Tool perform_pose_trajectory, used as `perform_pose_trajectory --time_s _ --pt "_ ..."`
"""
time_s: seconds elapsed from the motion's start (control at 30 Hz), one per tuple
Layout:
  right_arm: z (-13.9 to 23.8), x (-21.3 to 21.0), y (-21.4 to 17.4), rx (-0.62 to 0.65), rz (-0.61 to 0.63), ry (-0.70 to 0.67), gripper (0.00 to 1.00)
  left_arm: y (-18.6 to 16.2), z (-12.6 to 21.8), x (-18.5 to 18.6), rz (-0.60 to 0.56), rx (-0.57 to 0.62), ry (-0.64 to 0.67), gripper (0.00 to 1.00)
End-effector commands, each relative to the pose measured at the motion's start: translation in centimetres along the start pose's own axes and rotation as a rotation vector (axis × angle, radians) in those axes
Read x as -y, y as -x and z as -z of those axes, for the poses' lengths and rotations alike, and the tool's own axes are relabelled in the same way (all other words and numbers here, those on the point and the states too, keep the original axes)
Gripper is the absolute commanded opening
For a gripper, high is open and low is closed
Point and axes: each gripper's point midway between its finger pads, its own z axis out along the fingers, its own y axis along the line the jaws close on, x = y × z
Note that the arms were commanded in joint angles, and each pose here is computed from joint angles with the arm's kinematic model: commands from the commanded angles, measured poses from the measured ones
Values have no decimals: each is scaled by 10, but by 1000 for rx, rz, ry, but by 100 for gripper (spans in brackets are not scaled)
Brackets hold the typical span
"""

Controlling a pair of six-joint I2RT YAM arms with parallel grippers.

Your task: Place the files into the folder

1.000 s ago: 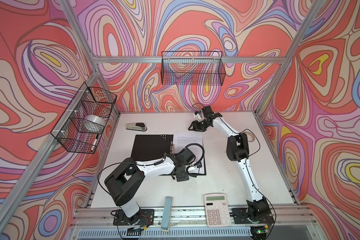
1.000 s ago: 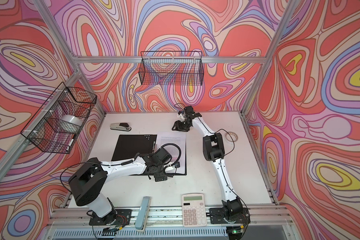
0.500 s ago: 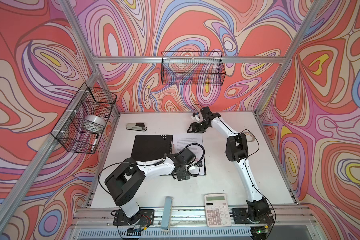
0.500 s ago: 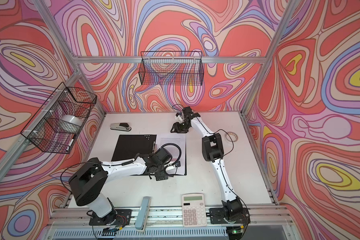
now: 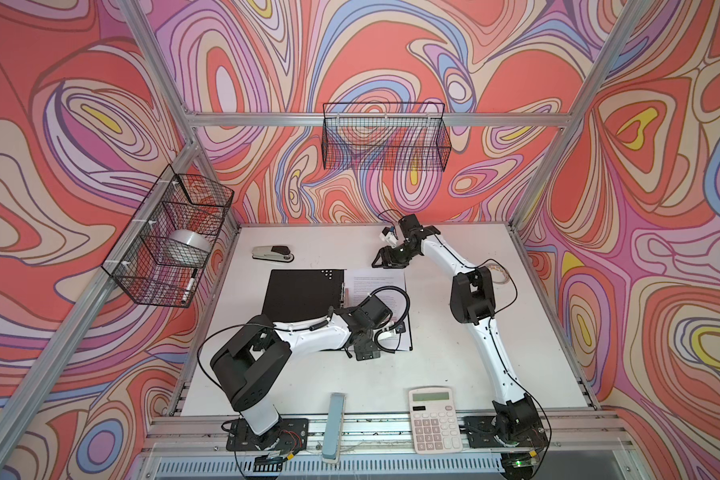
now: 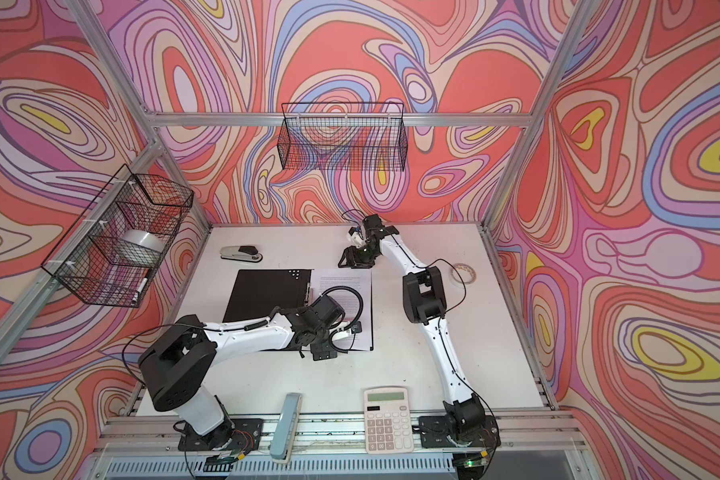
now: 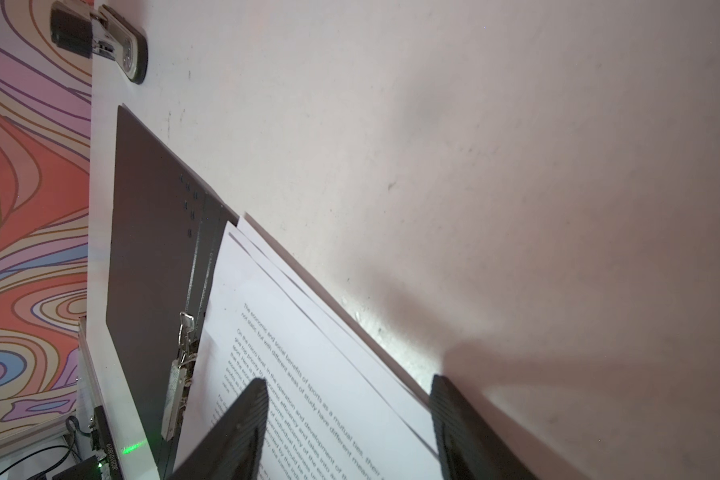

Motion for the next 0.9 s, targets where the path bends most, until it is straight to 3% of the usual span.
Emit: perform_pose_trajectory --time_s 0.0,0.23,0.33,0.47,0.87 --pt "0 6 6 26 -2 -61 69 -18 -11 13 -32 -78 -33 100" --pt "59 -5 50 232 21 -234 73 -16 1 11 -4 -69 -33 100" --pt "85 4 48 280 -28 -347 73 -16 3 11 8 -67 -37 100" --pt "110 10 31 323 -108 -355 73 -16 3 12 9 -64 -39 100" --pt "94 44 -21 227 -247 -318 73 -12 2 12 5 -60 -27 100"
